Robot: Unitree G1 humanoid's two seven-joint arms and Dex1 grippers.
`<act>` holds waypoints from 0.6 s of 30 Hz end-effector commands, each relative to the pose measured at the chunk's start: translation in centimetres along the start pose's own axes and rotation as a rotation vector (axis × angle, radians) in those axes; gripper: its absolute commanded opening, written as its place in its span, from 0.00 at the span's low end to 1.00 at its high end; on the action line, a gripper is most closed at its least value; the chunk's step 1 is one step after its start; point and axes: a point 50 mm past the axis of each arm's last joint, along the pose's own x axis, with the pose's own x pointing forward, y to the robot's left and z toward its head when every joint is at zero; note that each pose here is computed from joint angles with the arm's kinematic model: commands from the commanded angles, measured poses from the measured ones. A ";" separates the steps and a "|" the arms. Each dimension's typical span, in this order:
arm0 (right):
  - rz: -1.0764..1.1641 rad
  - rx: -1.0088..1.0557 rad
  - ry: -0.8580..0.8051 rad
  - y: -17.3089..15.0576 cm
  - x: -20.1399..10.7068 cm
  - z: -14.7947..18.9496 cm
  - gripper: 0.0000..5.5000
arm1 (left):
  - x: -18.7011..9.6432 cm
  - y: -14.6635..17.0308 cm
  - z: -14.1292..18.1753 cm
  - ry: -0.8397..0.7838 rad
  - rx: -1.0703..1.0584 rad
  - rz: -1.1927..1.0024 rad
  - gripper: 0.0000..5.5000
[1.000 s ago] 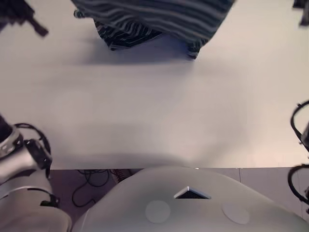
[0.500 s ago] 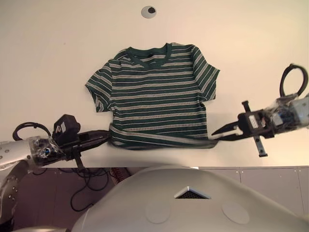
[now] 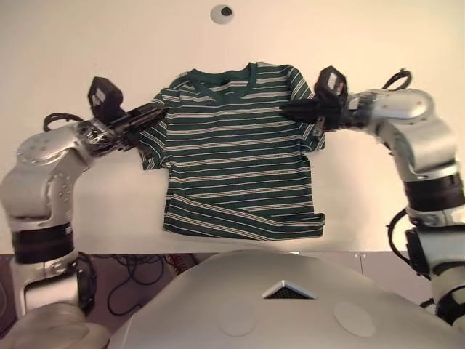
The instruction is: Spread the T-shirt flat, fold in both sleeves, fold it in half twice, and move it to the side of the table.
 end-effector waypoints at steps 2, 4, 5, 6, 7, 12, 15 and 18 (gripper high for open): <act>-0.128 -0.026 0.109 -1.2 3.6 -2.3 0.00 | 4.6 2.4 -1.3 0.189 0.184 0.063 0.00; -0.189 -0.049 0.193 -2.2 3.7 -3.9 0.00 | 6.0 3.4 -1.3 0.210 0.208 0.094 0.00; -0.227 -0.054 0.229 -2.9 3.5 -4.6 0.00 | 6.7 3.7 -1.1 0.215 0.218 0.102 0.00; -0.282 -0.070 0.267 -3.8 3.2 -5.1 0.00 | 7.6 4.0 -0.9 0.220 0.231 0.111 0.00; -0.356 -0.110 0.306 -4.9 2.9 -5.4 0.00 | 8.5 4.4 -0.6 0.219 0.242 0.126 0.00; -0.593 -0.202 0.312 -8.3 2.4 -3.2 0.00 | 11.5 5.4 2.9 0.143 0.304 0.215 0.00; -0.591 -0.230 0.202 -9.2 2.6 0.1 0.00 | 11.7 4.8 6.9 -0.079 0.331 0.107 0.00; -0.504 -0.238 0.088 -9.5 2.3 2.6 0.00 | 11.5 2.9 8.7 -0.220 0.346 -0.079 0.00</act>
